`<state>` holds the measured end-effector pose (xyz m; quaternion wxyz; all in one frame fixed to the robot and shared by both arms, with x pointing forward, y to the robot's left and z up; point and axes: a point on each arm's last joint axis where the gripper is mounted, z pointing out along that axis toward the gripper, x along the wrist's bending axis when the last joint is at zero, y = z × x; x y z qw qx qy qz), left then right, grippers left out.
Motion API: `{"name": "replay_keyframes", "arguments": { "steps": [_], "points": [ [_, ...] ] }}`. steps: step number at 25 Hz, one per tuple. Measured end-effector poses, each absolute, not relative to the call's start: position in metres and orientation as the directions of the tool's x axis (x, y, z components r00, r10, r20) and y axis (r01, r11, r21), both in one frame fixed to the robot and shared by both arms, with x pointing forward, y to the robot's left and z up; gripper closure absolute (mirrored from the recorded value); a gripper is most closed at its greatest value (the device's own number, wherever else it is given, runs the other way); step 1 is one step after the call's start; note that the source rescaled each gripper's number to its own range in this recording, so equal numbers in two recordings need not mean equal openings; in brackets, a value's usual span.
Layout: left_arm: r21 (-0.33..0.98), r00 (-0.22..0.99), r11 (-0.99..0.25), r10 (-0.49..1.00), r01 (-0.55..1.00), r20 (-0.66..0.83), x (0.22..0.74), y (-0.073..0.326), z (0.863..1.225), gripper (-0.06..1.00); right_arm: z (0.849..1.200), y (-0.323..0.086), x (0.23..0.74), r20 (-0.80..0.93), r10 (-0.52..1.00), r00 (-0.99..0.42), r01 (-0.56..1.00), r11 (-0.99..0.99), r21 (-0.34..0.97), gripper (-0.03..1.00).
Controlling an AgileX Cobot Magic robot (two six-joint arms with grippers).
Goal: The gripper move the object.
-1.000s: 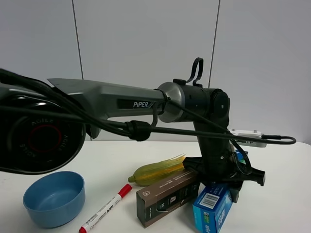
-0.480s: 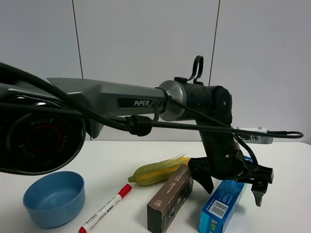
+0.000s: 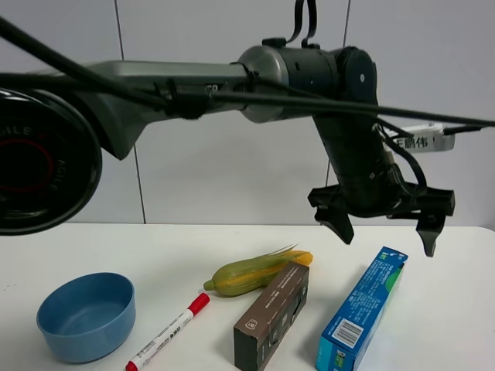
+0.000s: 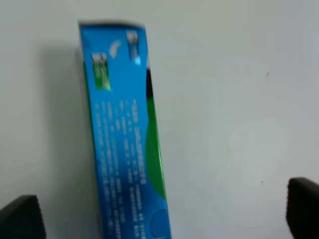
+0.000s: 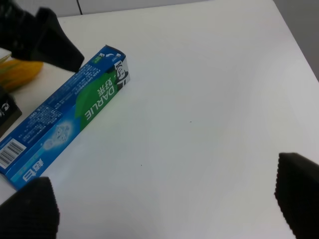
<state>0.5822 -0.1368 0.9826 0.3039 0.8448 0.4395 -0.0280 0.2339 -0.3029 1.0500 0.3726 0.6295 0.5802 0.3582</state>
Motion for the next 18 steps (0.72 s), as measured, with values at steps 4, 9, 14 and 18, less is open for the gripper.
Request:
{"name": "replay_keyframes", "arguments": {
  "steps": [4,9,14,18],
  "points": [
    [0.529,0.637,-0.455,0.736,0.717,-0.23,0.589,-0.125,1.011,-0.05,1.05,-0.303,0.234,0.019,0.997,0.07,0.464,-0.049,0.885,-0.03],
    [0.548,0.615,-0.461,0.779,0.698,-0.127,0.625,-0.082,1.032,-0.05,1.05,-0.303,0.234,0.019,0.997,0.07,0.464,-0.049,0.885,-0.03],
    [0.56,0.562,-0.44,0.825,0.702,-0.056,0.668,-0.029,1.037,-0.05,1.05,-0.303,0.234,0.019,0.997,0.07,0.464,-0.049,0.885,-0.03],
    [0.582,0.506,-0.392,0.862,0.713,-0.038,0.695,0.015,1.051,-0.05,1.05,-0.303,0.234,0.019,0.997,0.07,0.464,-0.049,0.885,-0.03]
  ]
}}
